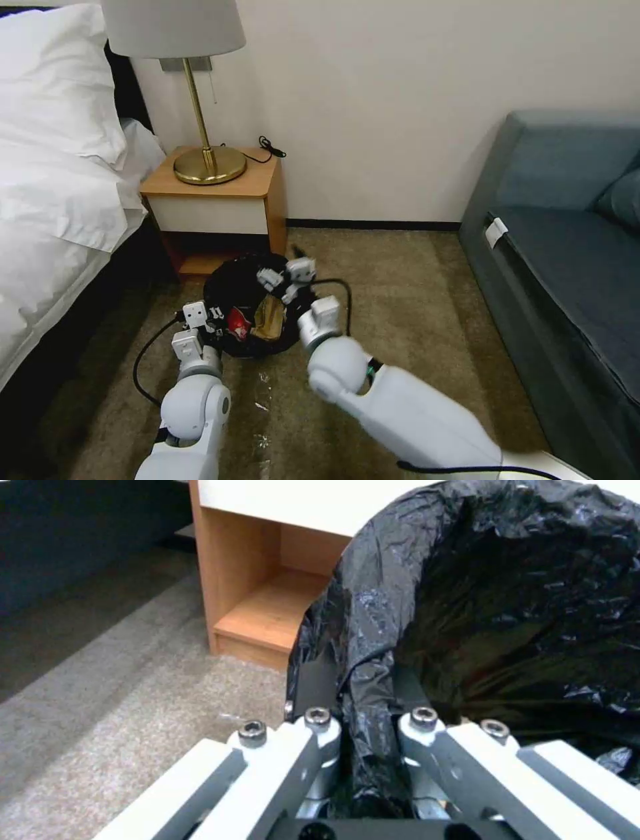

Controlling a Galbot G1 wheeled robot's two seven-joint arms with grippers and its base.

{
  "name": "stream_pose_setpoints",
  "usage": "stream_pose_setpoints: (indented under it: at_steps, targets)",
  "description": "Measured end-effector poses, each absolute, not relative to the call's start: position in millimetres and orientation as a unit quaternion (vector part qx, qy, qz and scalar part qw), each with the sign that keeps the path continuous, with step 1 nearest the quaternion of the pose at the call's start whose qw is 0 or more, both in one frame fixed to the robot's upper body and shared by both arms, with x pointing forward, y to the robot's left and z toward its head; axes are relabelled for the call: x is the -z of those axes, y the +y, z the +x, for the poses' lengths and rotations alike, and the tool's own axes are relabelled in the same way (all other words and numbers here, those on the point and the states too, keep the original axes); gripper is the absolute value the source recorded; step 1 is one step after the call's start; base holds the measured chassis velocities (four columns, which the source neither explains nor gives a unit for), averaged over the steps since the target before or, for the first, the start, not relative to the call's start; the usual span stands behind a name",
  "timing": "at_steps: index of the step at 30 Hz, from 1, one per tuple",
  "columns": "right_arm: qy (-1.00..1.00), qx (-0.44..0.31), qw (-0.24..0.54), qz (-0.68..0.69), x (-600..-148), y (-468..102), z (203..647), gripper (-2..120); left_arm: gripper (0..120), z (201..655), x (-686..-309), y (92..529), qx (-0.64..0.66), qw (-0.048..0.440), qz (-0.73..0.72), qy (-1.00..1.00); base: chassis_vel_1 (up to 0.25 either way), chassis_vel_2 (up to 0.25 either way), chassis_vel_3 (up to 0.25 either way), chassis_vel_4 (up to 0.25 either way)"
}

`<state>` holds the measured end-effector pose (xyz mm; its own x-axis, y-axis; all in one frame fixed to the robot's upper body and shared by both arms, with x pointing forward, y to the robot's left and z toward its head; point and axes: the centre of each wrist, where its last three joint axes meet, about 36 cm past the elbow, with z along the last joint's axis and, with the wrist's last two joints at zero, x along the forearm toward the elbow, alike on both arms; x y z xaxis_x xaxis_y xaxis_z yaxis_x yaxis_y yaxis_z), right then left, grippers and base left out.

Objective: Pick up the trash bin, then pick up the garbage on the floor and place it into the trash bin.

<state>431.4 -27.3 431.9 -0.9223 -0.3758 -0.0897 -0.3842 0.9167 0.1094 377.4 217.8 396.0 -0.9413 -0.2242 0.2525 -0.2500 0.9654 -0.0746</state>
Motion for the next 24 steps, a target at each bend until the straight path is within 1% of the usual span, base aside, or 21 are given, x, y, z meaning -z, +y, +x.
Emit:
stream_pose_setpoints:
  at_steps: [2, 3, 7, 9, 10, 12, 13, 16, 20, 24]
  targets:
    - [0.979, -0.064, 0.035, -0.188, -434, -31, 434, 99, 4, 378, -396, 218, -0.053, 0.122, 0.120, -0.984, 0.000, 0.000, 0.000, 0.000]
    - [0.983, -0.067, 0.037, -0.165, -435, -47, 439, 99, 4, 378, -397, 218, -0.054, 0.121, 0.119, -0.984, 0.000, 0.000, 0.000, 0.000]
    - [0.988, -0.077, 0.036, -0.132, -436, -69, 441, 100, 4, 378, -397, 218, -0.054, 0.121, 0.118, -0.984, 0.000, 0.000, 0.000, 0.000]
    - [0.992, -0.097, 0.013, -0.079, -439, -101, 433, 100, 4, 378, -397, 219, -0.056, 0.121, 0.117, -0.984, 0.000, 0.000, 0.000, 0.000]
    - [0.992, -0.097, 0.013, -0.079, -439, -101, 433, 100, 4, 378, -397, 219, -0.056, 0.121, 0.117, -0.984, 0.000, 0.000, 0.000, 0.000]
    - [0.994, -0.101, 0.012, -0.037, -439, -131, 430, 100, 4, 377, -397, 219, -0.060, 0.121, 0.116, -0.984, 0.000, 0.000, 0.000, 0.000]
    - [0.994, -0.101, 0.012, -0.037, -439, -131, 430, 100, 4, 377, -397, 219, -0.060, 0.121, 0.116, -0.984, 0.000, 0.000, 0.000, 0.000]
    - [0.995, -0.099, 0.010, 0.011, -423, -162, 416, 100, 4, 373, -393, 219, -0.063, 0.125, 0.116, -0.983, 0.000, 0.000, 0.000, 0.000]
    - [0.996, -0.089, 0.012, 0.028, -408, -178, 409, 100, 4, 375, -395, 224, -0.061, 0.122, 0.115, -0.984, 0.000, 0.000, 0.000, 0.000]
    - [0.995, -0.091, 0.011, 0.040, -403, -185, 407, 100, 4, 379, -394, 228, -0.063, 0.122, 0.114, -0.984, 0.000, 0.000, 0.000, 0.000]
